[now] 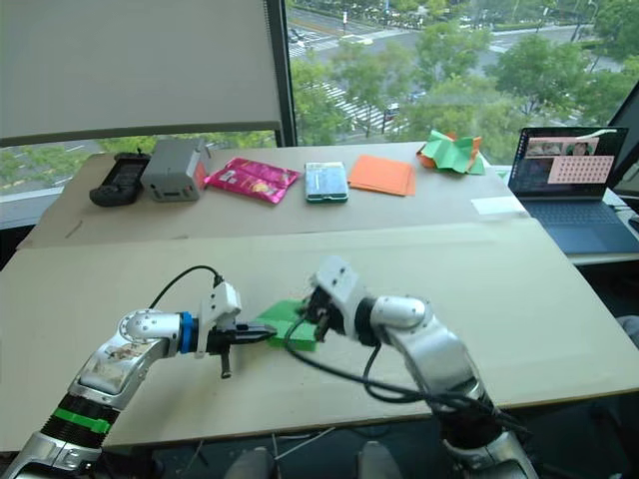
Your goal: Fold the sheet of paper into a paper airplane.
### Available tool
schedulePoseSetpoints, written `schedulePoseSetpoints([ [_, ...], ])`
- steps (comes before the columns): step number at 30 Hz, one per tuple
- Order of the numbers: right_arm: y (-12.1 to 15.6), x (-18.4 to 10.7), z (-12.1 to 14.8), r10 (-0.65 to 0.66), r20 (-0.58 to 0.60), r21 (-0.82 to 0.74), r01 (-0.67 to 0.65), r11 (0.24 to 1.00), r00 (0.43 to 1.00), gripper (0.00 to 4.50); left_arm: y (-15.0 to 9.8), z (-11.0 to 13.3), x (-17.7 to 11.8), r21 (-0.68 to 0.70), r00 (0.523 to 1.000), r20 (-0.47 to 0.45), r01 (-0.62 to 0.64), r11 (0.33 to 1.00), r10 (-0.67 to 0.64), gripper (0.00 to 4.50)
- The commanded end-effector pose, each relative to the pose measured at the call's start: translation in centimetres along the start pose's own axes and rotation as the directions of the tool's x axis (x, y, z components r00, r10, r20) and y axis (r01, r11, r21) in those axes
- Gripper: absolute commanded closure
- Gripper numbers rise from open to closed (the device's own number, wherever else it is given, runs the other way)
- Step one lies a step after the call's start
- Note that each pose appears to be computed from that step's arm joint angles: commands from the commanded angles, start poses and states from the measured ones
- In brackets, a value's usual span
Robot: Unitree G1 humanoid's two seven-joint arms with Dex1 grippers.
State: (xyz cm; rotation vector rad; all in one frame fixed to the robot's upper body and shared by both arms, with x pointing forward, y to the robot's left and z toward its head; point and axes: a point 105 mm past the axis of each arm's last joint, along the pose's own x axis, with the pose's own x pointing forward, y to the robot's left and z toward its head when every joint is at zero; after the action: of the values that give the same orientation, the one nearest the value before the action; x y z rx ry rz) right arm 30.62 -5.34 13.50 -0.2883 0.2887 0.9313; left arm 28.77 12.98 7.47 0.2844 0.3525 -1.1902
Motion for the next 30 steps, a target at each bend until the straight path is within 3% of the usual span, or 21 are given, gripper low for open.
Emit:
schedulePoseSetpoints([
  [1,-1.9,0.1,-1.4,-0.058,-0.028,0.112,0.061,0.992,0.998,2.62,-0.3,1.0,-0.1,0.035,1.000,0.022,0.004,0.999,-0.005,4.50],
  [13,-0.5,1.7,-2.7,0.049,0.016,0.332,-0.051,0.942,0.999,2.62,-0.2,1.3,-0.3,0.027,1.000,0.028,-0.008,1.000,0.007,4.50],
  [23,-0.9,1.6,-4.7,0.070,-0.026,0.438,-0.051,0.898,0.997,2.62,-0.8,0.9,-0.4,0.021,1.000,0.024,0.000,1.000,0.000,4.50],
  [30,0.2,2.0,-3.7,0.116,0.041,0.499,-0.121,0.858,0.992,2.62,-1.0,0.8,-0.3,0.019,1.000,0.024,-0.002,1.000,0.002,4.50],
])
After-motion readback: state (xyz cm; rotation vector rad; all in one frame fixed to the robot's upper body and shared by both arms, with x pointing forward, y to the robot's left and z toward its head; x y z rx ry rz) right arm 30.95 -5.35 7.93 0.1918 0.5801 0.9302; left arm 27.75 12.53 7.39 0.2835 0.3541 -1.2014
